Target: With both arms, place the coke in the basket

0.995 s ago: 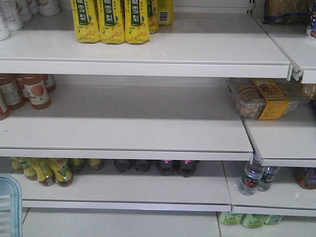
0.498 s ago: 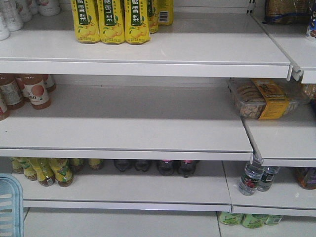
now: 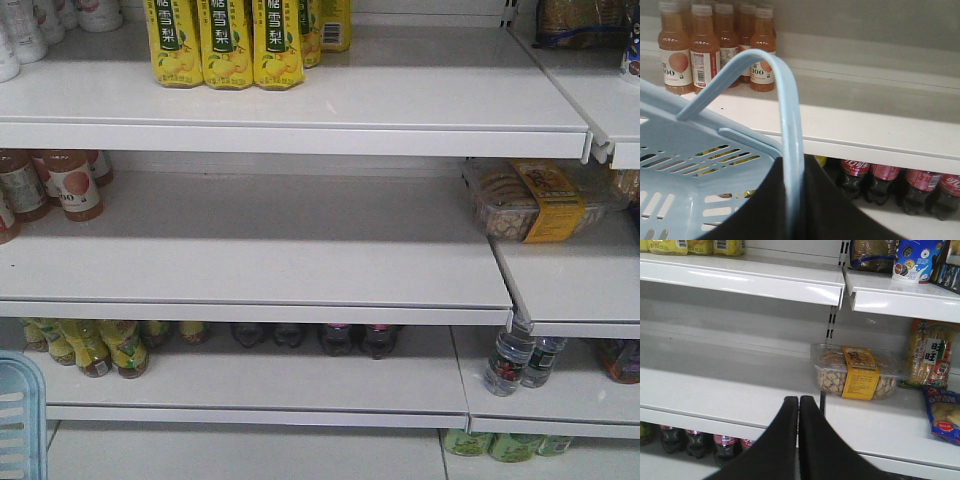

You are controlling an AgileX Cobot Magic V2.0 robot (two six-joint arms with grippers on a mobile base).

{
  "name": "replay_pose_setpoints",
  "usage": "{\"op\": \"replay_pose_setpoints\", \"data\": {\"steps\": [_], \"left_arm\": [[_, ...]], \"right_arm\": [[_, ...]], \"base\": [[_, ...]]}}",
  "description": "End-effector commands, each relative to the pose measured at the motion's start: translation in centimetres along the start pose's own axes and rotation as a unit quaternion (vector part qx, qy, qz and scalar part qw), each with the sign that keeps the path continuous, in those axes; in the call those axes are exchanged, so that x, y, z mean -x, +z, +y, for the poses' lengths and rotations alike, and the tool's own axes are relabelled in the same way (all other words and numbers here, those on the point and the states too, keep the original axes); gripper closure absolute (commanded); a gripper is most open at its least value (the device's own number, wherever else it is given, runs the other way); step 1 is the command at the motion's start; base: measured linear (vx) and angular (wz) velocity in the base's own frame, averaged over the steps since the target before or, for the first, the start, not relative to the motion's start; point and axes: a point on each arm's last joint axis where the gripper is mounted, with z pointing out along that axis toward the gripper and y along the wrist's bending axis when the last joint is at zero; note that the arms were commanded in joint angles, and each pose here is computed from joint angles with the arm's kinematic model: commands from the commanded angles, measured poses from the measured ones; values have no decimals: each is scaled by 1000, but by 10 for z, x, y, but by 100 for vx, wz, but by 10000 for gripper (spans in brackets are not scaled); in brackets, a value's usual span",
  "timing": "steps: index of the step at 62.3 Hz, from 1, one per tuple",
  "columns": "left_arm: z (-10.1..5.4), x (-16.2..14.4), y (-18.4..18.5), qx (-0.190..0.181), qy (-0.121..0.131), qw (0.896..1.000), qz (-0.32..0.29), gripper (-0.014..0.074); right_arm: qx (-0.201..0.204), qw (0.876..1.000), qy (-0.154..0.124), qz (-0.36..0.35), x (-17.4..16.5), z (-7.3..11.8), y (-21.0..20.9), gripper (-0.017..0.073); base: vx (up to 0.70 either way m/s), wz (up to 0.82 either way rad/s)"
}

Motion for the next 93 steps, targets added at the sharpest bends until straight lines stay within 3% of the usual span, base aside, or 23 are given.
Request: {"op": "replay_pose_setpoints", "data": {"steps": [1,37,50,57,64,77,85,93], "left_arm": [[-3,14,-3,-19,24,996,-89,599],[-3,14,-3,-19,24,996,-89,599],[-3,14,-3,-19,24,996,-89,599],[-3,14,-3,-19,24,996,-89,599],[-3,14,-3,-19,24,996,-89,599],[-3,14,-3,-19,24,996,-89,599],[-3,14,-3,-19,24,996,-89,599],[-3,14,-3,-19,24,996,-89,599]], "right_arm": [[4,999,-9,-43,15,0,-1,569],[5,999,-9,-38,10,1,1,569],[16,1000,24,-10,-11,4,6,569],[19,1000,19,-10,-15,5,7,569],[-2,1000,14,-15,-14,3,7,569],[-72,996,42,-11,-15,-6,6,569],[-77,996,31,-14,-18,-7,6,569],[-82,995,40,-49,-32,-6,3,569]], "base": [[0,0],[0,0],[0,0],[0,0],[0,0],[0,0],[0,0],[0,0]]}}
